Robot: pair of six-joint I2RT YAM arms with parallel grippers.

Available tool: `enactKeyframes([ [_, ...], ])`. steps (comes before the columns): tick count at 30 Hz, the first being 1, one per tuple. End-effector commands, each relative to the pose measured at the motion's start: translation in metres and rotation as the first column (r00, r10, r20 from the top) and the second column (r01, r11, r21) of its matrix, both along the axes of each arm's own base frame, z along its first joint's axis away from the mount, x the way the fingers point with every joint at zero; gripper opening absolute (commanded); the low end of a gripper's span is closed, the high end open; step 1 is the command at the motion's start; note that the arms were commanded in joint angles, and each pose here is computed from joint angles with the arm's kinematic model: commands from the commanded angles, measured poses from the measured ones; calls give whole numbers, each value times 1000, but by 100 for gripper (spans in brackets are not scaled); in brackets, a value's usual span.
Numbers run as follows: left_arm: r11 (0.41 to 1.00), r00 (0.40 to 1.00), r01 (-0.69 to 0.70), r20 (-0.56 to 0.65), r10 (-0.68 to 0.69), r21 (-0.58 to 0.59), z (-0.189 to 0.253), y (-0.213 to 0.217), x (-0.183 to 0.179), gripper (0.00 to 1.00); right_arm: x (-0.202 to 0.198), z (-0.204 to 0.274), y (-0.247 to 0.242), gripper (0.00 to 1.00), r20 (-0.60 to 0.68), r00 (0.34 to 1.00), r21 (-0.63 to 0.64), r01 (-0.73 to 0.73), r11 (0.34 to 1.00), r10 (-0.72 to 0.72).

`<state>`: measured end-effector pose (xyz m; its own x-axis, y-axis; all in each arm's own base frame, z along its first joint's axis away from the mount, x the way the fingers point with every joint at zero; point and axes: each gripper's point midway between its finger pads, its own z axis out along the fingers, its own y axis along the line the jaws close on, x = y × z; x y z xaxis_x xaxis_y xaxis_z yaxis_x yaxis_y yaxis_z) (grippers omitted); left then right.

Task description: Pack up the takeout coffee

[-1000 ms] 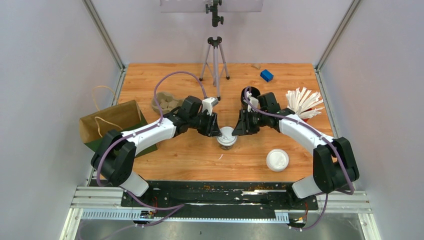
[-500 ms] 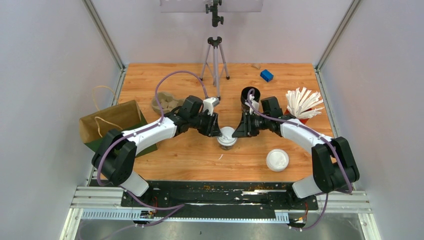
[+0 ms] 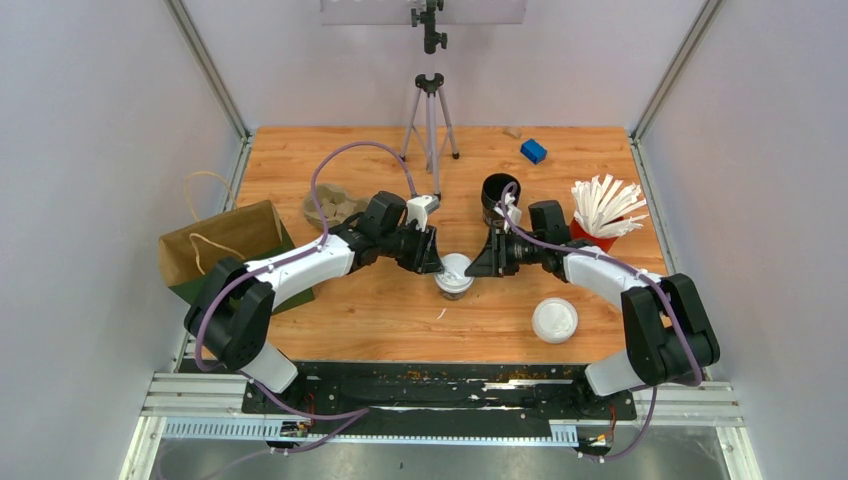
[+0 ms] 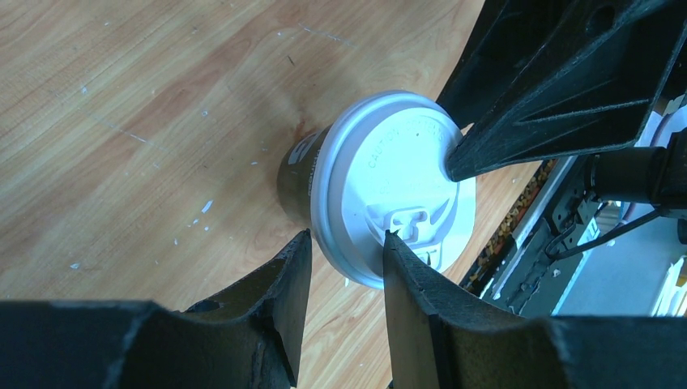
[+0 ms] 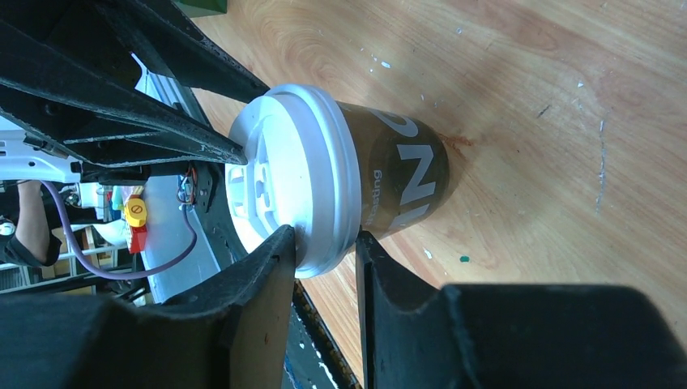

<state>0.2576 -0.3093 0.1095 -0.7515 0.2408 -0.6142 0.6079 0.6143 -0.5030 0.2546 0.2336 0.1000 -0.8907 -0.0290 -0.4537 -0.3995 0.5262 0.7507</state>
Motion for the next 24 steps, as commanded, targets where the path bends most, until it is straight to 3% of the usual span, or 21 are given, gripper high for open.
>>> enactKeyframes([
  [1, 982, 997, -16, -68, 30, 186, -54, 30, -12, 45, -9, -40, -20, 31, -72, 996, -143, 38, 989, -49],
  [11, 994, 999, 36, -44, -32, 100, -33, 12, -9, 45, 22, 48, -19, 39, 98, 993, -135, 85, 987, -72],
  [16, 996, 998, 52, -22, -51, 66, -22, 5, -5, 47, 32, 51, -20, 42, 124, 991, -168, 76, 983, -56],
  [24, 1000, 997, -19, 73, 18, 9, 27, -2, 16, 69, 34, 45, -14, 38, 100, 995, -180, 48, 983, -30],
])
